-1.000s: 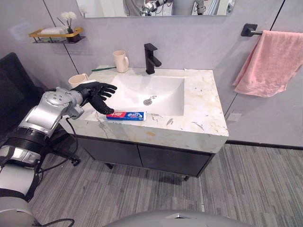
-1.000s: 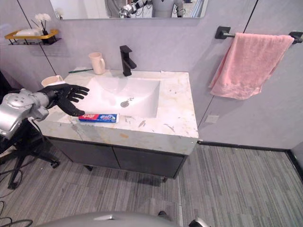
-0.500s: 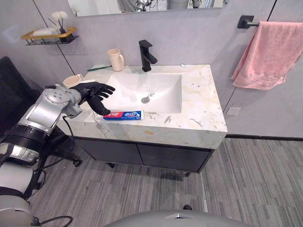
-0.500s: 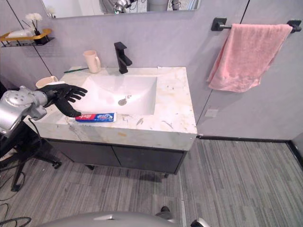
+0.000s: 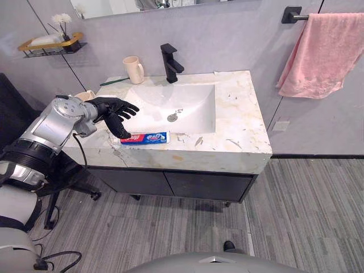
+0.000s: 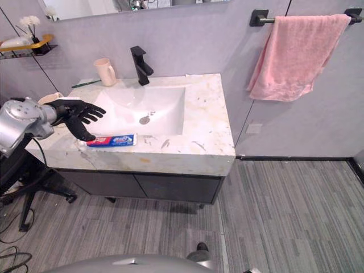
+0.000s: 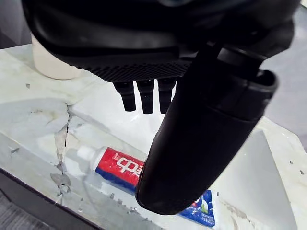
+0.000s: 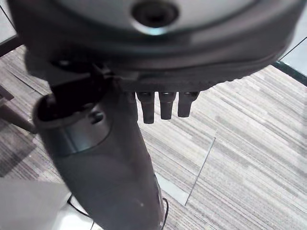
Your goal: Organize the bathroom.
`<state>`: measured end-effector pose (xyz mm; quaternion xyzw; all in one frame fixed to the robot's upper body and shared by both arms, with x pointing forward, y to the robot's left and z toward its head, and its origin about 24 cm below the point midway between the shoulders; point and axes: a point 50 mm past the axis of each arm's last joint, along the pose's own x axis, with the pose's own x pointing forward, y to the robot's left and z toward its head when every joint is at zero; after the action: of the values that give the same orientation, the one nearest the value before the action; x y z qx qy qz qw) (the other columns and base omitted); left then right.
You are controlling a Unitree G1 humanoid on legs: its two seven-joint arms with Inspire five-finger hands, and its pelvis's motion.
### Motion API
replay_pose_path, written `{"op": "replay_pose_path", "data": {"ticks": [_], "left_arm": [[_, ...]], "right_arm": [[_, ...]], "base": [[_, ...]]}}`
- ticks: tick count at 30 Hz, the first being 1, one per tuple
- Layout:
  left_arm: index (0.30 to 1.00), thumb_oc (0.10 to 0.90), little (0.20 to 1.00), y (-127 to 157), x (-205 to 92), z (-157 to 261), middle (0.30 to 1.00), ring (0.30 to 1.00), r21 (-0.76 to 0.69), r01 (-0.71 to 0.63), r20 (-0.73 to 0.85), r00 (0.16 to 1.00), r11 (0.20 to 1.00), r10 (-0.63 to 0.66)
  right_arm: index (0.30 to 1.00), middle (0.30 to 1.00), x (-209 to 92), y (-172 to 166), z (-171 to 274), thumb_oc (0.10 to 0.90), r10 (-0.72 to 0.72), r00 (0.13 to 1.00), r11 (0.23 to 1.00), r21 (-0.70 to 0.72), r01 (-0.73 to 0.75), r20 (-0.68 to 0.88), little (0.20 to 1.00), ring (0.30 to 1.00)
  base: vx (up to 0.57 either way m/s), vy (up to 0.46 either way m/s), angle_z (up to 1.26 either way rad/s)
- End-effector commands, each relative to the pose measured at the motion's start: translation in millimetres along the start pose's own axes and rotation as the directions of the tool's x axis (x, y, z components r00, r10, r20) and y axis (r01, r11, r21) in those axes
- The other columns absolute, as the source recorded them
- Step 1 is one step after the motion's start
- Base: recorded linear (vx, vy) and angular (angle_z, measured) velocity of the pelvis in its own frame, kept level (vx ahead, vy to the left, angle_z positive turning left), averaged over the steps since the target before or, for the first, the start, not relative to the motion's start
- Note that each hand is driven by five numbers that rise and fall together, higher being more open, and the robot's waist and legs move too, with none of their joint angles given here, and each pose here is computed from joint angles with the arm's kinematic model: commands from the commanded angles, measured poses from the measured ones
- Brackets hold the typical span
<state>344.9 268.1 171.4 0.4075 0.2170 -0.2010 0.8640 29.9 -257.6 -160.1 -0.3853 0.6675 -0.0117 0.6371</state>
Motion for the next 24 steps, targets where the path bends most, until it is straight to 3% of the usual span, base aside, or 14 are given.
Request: {"op": "replay_pose_path", "data": {"ticks": [1, 12, 24], "left_arm": [[0.9, 0.8, 0.9, 76, -52, 38, 0.9, 0.9, 0.113, -0.271, 0.053, 0.962, 0.956, 0.267], [0.9, 0.8, 0.9, 82, -56, 39, 0.9, 0.9, 0.216, -0.323, 0.042, 0.946, 0.922, 0.321], [0.9, 0.8, 0.9, 89, -67, 40, 0.9, 0.9, 0.229, -0.369, 0.057, 0.929, 0.901, 0.366]], "right_arm": [[0.9, 0.9, 6, -27, -7, 0.8, -0.092, 0.995, 0.996, -0.025, 0.091, -0.049, 0.9, 0.9], [0.9, 0.9, 7, -28, -7, 0.8, -0.088, 0.995, 0.996, -0.014, 0.087, -0.038, 0.9, 0.9], [0.9, 0.9, 8, -31, -11, 0.8, -0.096, 0.995, 0.995, -0.012, 0.096, -0.019, 0.9, 0.9]], "base": [[0.0, 0.0, 0.0], [0.0, -0.001, 0.0], [0.0, -0.001, 0.0]]}}
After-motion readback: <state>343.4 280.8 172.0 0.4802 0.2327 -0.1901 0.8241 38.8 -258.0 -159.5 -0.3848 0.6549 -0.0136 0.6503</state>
